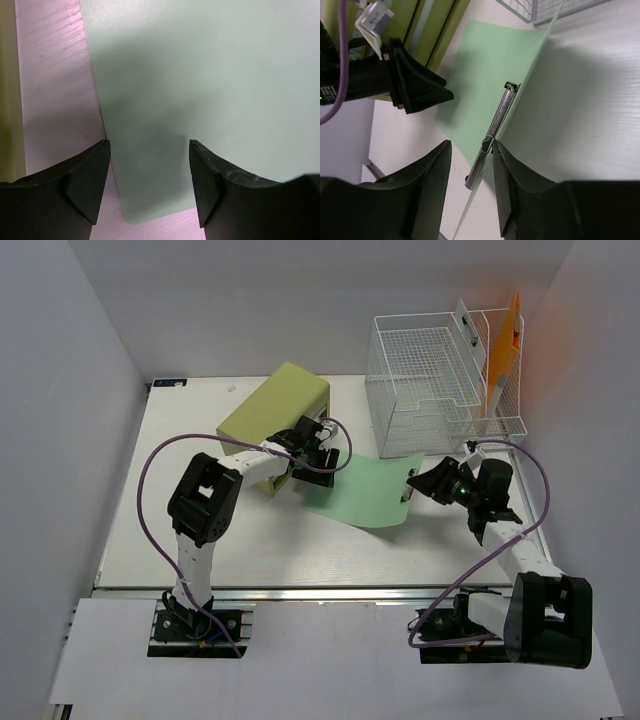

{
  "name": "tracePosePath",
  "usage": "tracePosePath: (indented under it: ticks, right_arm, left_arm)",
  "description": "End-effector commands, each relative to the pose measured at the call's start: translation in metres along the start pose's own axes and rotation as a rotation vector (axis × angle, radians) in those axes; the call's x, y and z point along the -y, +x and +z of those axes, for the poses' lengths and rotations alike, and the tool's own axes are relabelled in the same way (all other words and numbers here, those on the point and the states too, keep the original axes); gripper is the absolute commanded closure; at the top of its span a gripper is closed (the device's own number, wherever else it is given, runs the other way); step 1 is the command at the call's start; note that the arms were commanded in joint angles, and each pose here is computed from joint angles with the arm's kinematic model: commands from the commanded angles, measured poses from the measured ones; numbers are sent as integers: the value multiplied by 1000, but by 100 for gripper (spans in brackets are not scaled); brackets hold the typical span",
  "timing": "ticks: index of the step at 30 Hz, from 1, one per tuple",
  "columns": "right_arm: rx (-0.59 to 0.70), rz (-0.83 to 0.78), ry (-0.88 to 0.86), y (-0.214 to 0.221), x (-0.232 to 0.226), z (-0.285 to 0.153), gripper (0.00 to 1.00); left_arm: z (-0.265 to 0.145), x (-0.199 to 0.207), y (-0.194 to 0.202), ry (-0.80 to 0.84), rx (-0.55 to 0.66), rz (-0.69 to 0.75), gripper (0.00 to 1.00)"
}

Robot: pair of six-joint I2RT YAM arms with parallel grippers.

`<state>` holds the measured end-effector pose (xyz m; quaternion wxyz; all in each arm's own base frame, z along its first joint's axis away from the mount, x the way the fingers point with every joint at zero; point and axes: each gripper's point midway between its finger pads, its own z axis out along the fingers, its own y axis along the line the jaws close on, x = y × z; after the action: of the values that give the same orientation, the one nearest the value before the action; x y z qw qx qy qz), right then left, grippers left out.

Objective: Organize the desk

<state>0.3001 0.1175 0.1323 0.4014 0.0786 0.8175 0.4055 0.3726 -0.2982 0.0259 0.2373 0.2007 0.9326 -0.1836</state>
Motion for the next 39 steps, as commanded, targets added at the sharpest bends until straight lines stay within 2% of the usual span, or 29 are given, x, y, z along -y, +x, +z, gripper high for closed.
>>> tracePosePath:
  ticks: [1, 6, 10, 16, 19, 20, 22, 23, 24, 25, 26, 28, 31, 36, 39]
  right_arm:
    - [-155, 63, -157, 34, -26, 2, 57]
    - [-205, 125, -207, 45, -23, 9, 61]
    - [-213, 84, -64, 44, 0, 19, 62]
    - [-114, 3, 46, 13, -1, 11, 73]
    - [-79, -38, 117, 0, 2, 3, 84]
    - [-95, -52, 130, 3, 3, -1, 88]
    - [-75, -105, 143, -9, -5, -7, 89]
    - [-76, -153, 154, -14, -5, -10, 94]
    - [-91, -166, 175, -21, -12, -17, 97]
    - [-79, -192, 203, -29, -15, -24, 100]
    - [-75, -211, 222, -34, -18, -30, 100]
    - [-49, -245, 275, -52, -30, -47, 100]
    - [-52, -322, 258, -67, -59, -68, 100]
    - [-59, -472, 47, -73, -126, -98, 100]
    - [9, -531, -14, -88, -158, -114, 100]
  left_arm:
    - [25, 41, 74, 165, -235, -28, 28]
    - [26, 42, 75, 174, -243, -20, 28]
    - [26, 42, 75, 174, -247, -17, 29]
    - [24, 43, 74, 175, -241, -18, 29]
    - [21, 43, 68, 166, -224, -24, 29]
    - [17, 46, 59, 171, -206, -21, 28]
    - [10, 51, 46, 180, -173, -19, 21]
    - [1, 57, 28, 191, -127, -9, 19]
    - [-5, 60, 18, 195, -100, -8, 12]
    - [-11, 63, 7, 197, -73, -4, 9]
    - [-18, 66, -4, 201, -45, 1, 3]
    - [-39, 78, -32, 229, 35, 13, 2]
    - [-67, 90, -58, 255, 119, 24, 2]
    - [-111, 96, -75, 256, 215, 34, 2]
    - [-130, 89, -78, 210, 256, 15, 2]
